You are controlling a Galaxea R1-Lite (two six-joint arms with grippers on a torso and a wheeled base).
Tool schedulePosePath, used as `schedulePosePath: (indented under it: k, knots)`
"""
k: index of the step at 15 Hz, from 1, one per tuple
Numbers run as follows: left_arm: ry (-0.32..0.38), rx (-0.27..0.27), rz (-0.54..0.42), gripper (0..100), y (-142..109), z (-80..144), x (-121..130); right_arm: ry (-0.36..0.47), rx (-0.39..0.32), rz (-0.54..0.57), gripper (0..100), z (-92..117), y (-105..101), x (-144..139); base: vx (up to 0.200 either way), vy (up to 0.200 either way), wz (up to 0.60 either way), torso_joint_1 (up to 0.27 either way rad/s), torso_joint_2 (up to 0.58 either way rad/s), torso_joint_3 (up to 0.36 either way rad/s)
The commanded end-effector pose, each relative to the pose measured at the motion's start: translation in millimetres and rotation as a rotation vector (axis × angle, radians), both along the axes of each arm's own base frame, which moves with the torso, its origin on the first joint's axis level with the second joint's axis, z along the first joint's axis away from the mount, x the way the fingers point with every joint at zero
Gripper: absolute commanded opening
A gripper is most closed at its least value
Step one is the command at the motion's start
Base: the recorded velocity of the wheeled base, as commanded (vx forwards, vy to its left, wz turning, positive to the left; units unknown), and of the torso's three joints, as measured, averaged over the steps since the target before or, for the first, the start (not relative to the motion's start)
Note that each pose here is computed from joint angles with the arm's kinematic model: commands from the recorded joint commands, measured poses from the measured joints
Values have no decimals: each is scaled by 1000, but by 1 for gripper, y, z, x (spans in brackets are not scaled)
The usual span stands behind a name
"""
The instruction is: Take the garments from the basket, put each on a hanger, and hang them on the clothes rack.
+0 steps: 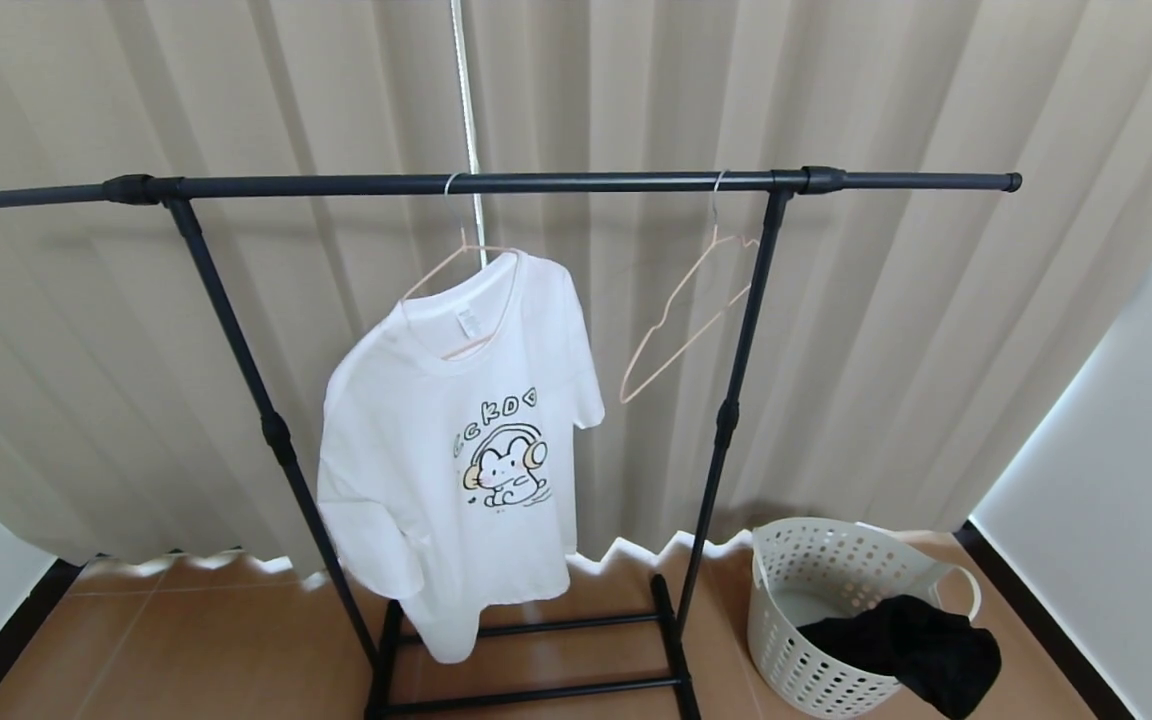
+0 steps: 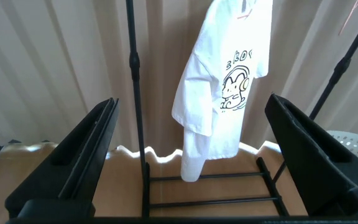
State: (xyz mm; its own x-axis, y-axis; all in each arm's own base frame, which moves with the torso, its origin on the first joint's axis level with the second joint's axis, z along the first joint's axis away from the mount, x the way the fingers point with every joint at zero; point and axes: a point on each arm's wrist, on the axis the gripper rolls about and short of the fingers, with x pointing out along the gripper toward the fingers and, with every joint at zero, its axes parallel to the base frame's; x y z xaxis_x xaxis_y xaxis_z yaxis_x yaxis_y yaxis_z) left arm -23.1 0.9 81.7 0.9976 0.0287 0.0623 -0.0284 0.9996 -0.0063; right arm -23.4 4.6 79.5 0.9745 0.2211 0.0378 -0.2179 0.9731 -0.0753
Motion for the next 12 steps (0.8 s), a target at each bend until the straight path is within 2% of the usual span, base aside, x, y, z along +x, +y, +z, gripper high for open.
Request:
schedulePosePath:
  k: [1,12]
  knots:
    - [1,0,0,100,0,0,0,-1,0,1,100,0,0,0,0,0,0,-149,388,227]
    - [1,0,2,100,0,0,0,-1,0,1,100,0,0,0,0,0,0,-208,520,307]
